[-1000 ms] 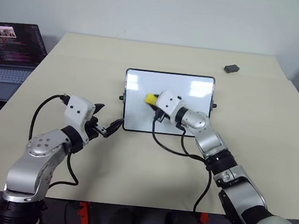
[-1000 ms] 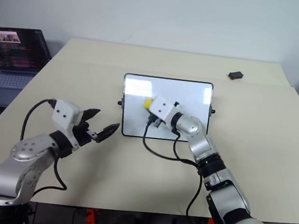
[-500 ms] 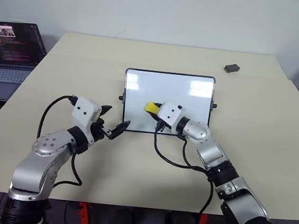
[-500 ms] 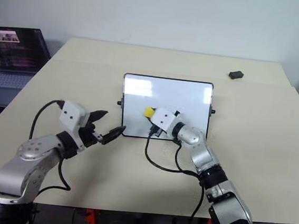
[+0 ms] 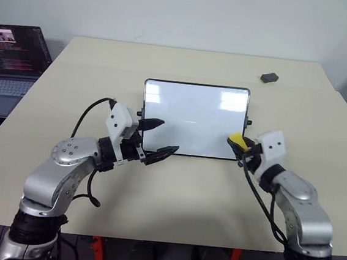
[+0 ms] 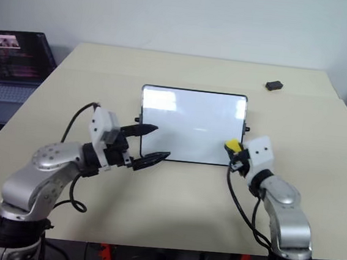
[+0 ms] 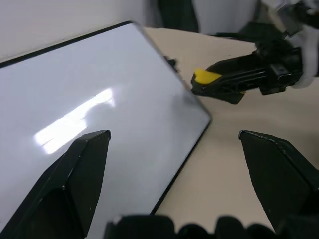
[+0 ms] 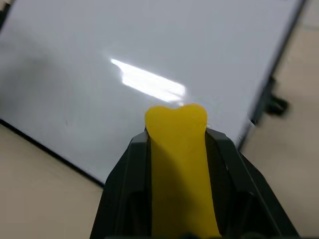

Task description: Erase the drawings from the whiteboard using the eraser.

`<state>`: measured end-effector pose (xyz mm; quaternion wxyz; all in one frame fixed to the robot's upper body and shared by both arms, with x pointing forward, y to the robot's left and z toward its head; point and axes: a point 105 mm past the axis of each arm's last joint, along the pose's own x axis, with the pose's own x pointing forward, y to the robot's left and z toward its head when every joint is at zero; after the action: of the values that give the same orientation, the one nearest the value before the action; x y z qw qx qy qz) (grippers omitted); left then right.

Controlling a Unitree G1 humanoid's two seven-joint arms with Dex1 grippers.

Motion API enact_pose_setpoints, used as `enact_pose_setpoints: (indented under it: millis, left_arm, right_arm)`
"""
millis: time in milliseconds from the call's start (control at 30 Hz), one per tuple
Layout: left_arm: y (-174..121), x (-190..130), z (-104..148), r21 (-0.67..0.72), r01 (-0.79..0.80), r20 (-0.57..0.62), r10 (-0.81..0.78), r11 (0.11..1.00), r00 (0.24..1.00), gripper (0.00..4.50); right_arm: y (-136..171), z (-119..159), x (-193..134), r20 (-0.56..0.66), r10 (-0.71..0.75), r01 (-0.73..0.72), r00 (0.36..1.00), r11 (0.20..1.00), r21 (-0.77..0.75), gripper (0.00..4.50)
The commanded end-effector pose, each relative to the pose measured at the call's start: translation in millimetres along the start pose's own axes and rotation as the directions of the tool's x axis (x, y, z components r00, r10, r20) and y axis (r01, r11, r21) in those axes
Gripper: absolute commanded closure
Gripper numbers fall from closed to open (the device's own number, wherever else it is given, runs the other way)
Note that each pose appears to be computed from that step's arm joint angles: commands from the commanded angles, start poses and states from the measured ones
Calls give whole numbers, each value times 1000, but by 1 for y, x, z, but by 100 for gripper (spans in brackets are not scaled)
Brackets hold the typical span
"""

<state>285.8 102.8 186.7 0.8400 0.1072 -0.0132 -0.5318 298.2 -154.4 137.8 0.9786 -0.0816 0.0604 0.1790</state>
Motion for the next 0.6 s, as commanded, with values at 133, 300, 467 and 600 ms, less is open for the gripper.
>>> enact_pose_setpoints:
  millis: [133,300,467,600]
  left_arm:
    - [-27,34,8,67,284,11,-285,957,958,0]
    - [-42,51,3,130,425,-30,-425,896,905,0]
    - [-47,58,1,151,452,-33,-452,879,891,0]
    - [-50,61,-2,159,451,-35,-451,878,892,0]
  right_arm:
    - [-35,-17,-19,-93,-243,248,966,968,42,338]
    - [-47,-34,-14,-148,-304,312,941,949,35,338]
    - [-58,-41,-12,-173,-335,351,926,934,72,338]
    - [-63,-45,-8,-182,-337,362,924,924,125,338]
